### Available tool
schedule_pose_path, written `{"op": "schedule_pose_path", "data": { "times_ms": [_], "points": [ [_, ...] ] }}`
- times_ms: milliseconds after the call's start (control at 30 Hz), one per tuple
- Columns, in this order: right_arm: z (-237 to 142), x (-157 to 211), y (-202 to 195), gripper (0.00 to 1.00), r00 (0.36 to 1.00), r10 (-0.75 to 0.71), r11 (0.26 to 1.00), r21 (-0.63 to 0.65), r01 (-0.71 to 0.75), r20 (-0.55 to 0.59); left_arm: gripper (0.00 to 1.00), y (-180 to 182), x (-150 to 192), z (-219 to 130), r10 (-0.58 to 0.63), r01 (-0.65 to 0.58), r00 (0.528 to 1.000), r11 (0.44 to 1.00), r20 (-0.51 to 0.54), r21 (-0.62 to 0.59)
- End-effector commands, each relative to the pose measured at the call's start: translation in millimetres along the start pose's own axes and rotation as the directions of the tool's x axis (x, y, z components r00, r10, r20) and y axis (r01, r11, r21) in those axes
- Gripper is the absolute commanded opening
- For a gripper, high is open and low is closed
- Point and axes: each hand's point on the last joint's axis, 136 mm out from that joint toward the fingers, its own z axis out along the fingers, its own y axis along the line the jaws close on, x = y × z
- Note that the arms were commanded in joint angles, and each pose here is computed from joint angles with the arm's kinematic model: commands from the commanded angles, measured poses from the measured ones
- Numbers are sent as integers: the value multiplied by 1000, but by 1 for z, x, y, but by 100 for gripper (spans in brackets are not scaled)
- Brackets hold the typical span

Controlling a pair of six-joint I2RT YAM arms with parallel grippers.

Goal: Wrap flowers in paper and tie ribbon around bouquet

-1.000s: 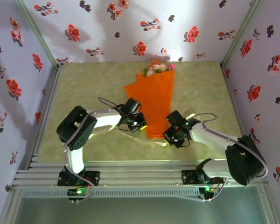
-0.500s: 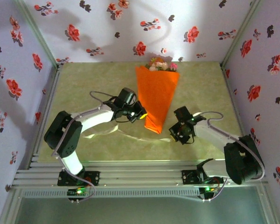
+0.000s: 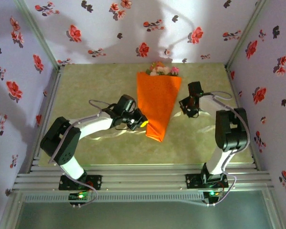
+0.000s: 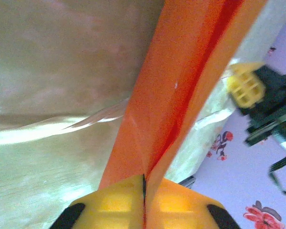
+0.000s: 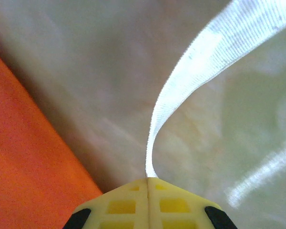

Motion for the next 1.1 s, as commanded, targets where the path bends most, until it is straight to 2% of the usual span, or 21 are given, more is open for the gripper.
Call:
{"op": "schedule_pose_path", "data": {
  "times_ms": [0,100,167,267,333,400,433,467,567,700,767,900,1033,1067],
  "points": [
    [2,-10,10,0,1000,-23,1000,17,22,17,45,17,7,-2,-43,42,999,998,-24,-49],
    [5,-7,6,0,1000,-22,999,24,22,-3,70,39,-4,-41,-38,55,995,981,94,-186],
    [3,-5,2,0,1000,-25,999,28,25,0,73,57,-11,-72,-75,118,981,961,176,-251],
    [-2,-4,-2,0,999,-36,999,34,35,4,75,105,-11,-117,-232,330,928,877,292,-350],
    [-5,-3,-4,0,999,-51,998,40,51,4,77,128,-9,-131,-340,454,873,828,350,-328],
    [-9,-3,-3,0,997,-72,997,43,71,5,83,148,-10,-139,-451,573,795,778,405,-259],
    [-11,-4,-3,0,997,-80,996,42,80,6,97,151,-14,-139,-487,604,767,768,419,-214],
    [-13,-4,-2,0,996,-90,995,42,89,8,100,154,-20,-139,-529,640,730,751,432,-160],
    [-19,-3,-3,0,994,-113,993,46,113,7,100,150,-44,-133,-615,698,649,715,448,-30],
    [-27,-5,-2,0,991,-132,990,41,132,12,94,153,-59,-126,-658,756,575,654,486,-8],
    [-29,-6,-2,0,991,-134,990,39,134,11,87,160,-65,-118,-673,777,548,629,497,-7],
    [-33,-6,0,0,990,-142,989,32,141,8,56,167,-83,-95,-696,794,517,608,498,25],
    [-41,-11,-2,0,988,-150,988,37,149,26,31,162,-99,-76,-689,787,541,617,482,-2],
    [-42,-14,-2,0,988,-153,988,40,151,34,22,162,-102,-74,-687,785,546,619,480,-6]
  ]
}}
